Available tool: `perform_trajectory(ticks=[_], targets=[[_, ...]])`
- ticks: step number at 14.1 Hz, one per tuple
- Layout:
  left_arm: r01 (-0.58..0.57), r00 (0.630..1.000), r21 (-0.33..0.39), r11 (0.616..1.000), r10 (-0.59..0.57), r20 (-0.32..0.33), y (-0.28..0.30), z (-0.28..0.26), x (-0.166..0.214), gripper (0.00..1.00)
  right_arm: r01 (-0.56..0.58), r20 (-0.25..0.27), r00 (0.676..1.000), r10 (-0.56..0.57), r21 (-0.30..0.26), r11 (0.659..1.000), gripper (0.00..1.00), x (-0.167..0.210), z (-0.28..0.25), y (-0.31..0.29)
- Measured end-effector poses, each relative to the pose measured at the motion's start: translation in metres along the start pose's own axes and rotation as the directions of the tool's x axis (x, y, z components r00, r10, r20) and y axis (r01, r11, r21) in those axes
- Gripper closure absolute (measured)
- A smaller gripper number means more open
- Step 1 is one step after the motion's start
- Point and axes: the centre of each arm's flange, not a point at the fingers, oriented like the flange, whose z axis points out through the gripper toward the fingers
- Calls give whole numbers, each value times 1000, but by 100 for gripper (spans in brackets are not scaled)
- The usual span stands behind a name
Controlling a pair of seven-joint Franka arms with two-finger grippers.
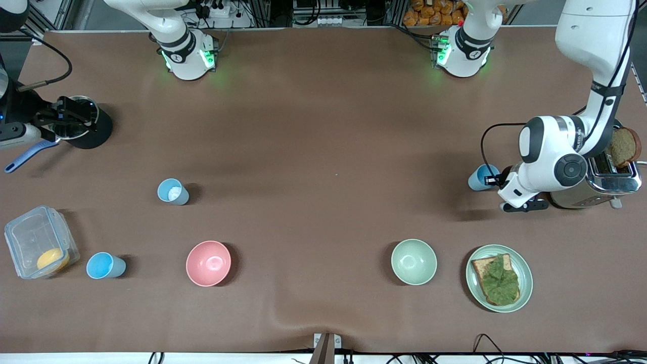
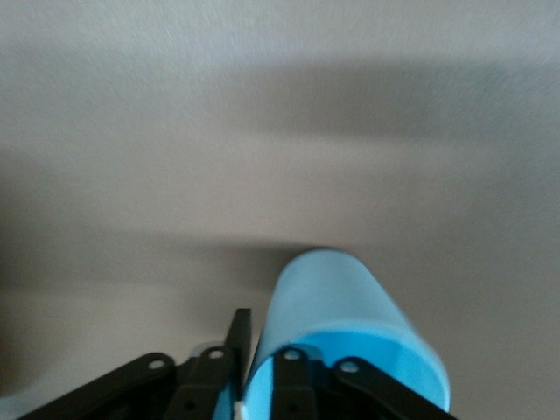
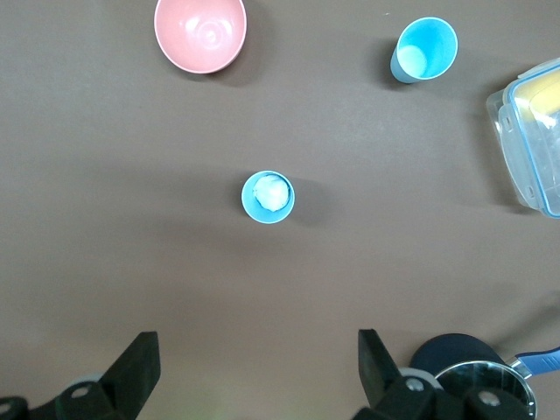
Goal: Stack blue cups with both arms
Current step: 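Lift the blue cup slightly with the left gripper, then reach the right gripper to the other blue cup and grasp it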
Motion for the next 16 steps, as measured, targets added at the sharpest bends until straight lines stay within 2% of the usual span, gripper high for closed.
perform_trajectory(ticks=[1,5,14,16], targets=[[0,1000,-1,1000,0,-17,0,-9,1,97,0,0,1000,0,0,1000,0,0,0,0],[0,996,-5,1000,-1,-90,-1,-51,-3,97,0,1,1000,0,0,1000,0,0,0,0],[2,986,-26,1000,-7,-166,4,-98,-12,97,-8,10,1000,8,2,1000,0,1,4,4],[11,984,-38,999,-17,-178,3,-116,-19,97,-7,37,999,7,7,1000,0,6,16,4]])
